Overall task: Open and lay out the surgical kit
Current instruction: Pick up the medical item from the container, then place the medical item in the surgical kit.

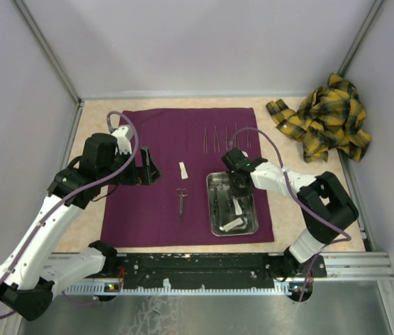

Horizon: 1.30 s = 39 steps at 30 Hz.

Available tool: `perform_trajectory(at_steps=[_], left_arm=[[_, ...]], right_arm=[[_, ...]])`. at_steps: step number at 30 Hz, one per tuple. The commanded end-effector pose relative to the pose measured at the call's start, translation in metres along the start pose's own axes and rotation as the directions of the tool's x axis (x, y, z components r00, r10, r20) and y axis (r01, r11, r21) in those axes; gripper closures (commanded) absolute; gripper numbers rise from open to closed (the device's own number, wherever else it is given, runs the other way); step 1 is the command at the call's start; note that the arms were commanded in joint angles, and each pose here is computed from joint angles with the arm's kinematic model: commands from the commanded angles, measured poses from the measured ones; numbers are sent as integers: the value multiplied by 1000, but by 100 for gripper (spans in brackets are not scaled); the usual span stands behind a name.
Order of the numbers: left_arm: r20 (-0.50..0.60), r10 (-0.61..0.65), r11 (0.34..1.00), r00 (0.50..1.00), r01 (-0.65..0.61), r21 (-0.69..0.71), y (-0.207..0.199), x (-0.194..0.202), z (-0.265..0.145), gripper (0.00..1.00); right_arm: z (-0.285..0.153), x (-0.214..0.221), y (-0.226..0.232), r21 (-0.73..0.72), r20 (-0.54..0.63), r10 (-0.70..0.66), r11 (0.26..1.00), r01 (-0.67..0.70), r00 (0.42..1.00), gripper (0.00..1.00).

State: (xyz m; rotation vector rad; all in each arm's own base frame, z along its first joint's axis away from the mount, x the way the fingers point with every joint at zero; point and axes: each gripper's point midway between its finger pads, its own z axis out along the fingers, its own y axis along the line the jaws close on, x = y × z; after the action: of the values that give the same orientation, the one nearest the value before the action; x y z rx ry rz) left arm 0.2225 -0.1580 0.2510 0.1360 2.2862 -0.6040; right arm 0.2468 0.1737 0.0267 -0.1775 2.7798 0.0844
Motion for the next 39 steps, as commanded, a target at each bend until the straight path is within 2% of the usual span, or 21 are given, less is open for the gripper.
perform_trajectory(at_steps=[1, 16, 26, 31, 35, 39], left_arm=[[35, 6, 1000, 999, -6, 6, -4, -12, -8, 1], [56, 5, 1000, 998, -5, 2, -6, -20, -17, 1], [81, 3, 1000, 997, -3, -2, -8, -27, -26, 1], [92, 1, 1000, 996, -1, 2, -9, -29, -29, 1], [99, 3, 1000, 995, -4, 5, -9, -28, -32, 1], [106, 9, 1000, 994, -10, 8, -9, -29, -33, 1]], right_arm=[[-14, -14, 2, -26, 55, 6, 1000, -4, 998, 100], [-64, -42, 24, -160, 142, 51, 987, -28, 989, 100], [-95, -97, 83, -405, 180, 113, 914, -31, 977, 100], [-93, -130, 124, -538, 177, 159, 842, -40, 971, 100], [-74, -151, 153, -606, 152, 185, 793, -56, 971, 100], [-50, -169, 178, -608, 155, 171, 792, -43, 973, 100]])
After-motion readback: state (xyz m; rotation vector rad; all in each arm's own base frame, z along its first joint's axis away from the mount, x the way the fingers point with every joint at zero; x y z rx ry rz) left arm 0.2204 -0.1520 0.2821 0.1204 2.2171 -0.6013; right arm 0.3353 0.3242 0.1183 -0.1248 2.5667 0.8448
